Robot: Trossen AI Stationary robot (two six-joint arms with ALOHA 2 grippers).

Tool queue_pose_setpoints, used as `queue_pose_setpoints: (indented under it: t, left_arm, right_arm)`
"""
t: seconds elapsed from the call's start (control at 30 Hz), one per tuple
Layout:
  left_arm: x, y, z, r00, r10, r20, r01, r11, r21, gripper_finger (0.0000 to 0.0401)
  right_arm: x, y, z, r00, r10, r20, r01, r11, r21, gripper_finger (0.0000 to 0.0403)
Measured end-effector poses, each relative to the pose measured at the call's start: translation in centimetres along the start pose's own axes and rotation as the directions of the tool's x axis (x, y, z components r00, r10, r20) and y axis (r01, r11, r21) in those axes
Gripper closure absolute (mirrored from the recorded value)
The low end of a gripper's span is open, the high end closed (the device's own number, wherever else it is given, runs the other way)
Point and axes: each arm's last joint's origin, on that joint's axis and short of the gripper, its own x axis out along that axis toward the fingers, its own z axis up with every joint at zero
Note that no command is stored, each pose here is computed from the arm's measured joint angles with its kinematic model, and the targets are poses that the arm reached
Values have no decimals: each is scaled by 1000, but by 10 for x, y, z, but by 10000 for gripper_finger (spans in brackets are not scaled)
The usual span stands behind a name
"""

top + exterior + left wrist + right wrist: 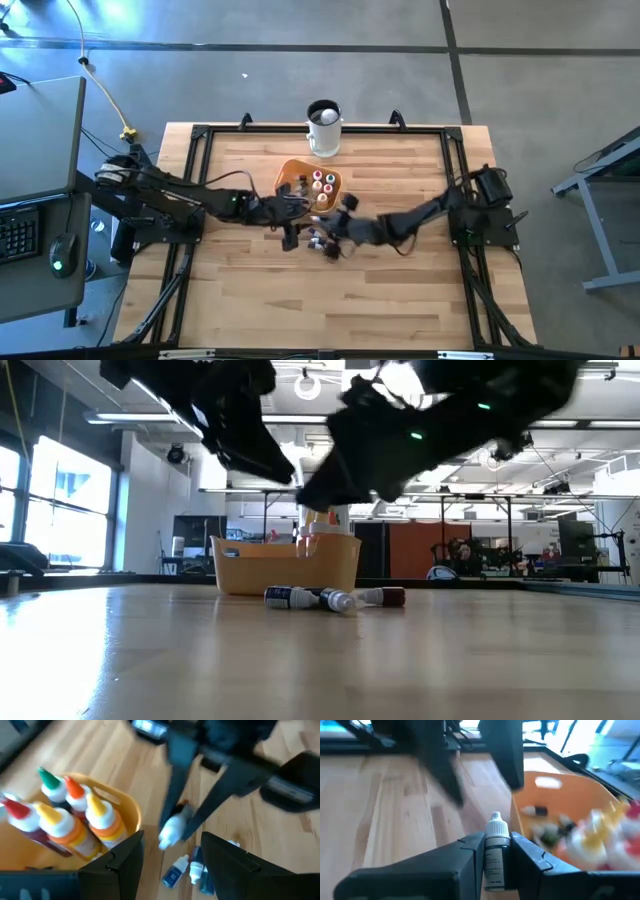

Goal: Pick & Place food coloring
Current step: Put the small red food coloring bottle into the yellow bin

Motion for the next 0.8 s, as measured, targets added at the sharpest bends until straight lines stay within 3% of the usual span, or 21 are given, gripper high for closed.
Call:
queue_pose_setpoints:
  t: [0.1, 0.3, 0.53, 0.8]
  left_arm:
    - [-13, -6, 4, 999, 40, 34, -40, 999, 4, 208]
    - [-41, -10, 0, 987, 160, 12, -160, 987, 1, 208]
    - [-51, -9, -10, 965, 258, -57, -259, 966, -7, 208]
    - [-52, -8, -15, 960, 260, -103, -264, 964, -20, 208]
  right_arm:
    - [20, -11, 18, 998, 8, -60, -8, 1000, -10, 330]
    - [48, -29, 48, 981, -109, -159, 85, 985, -147, 327]
    - [85, -46, 63, 958, -149, -244, 73, 953, -295, 325]
    - [111, -75, 66, 920, -196, -338, 102, 956, -277, 323]
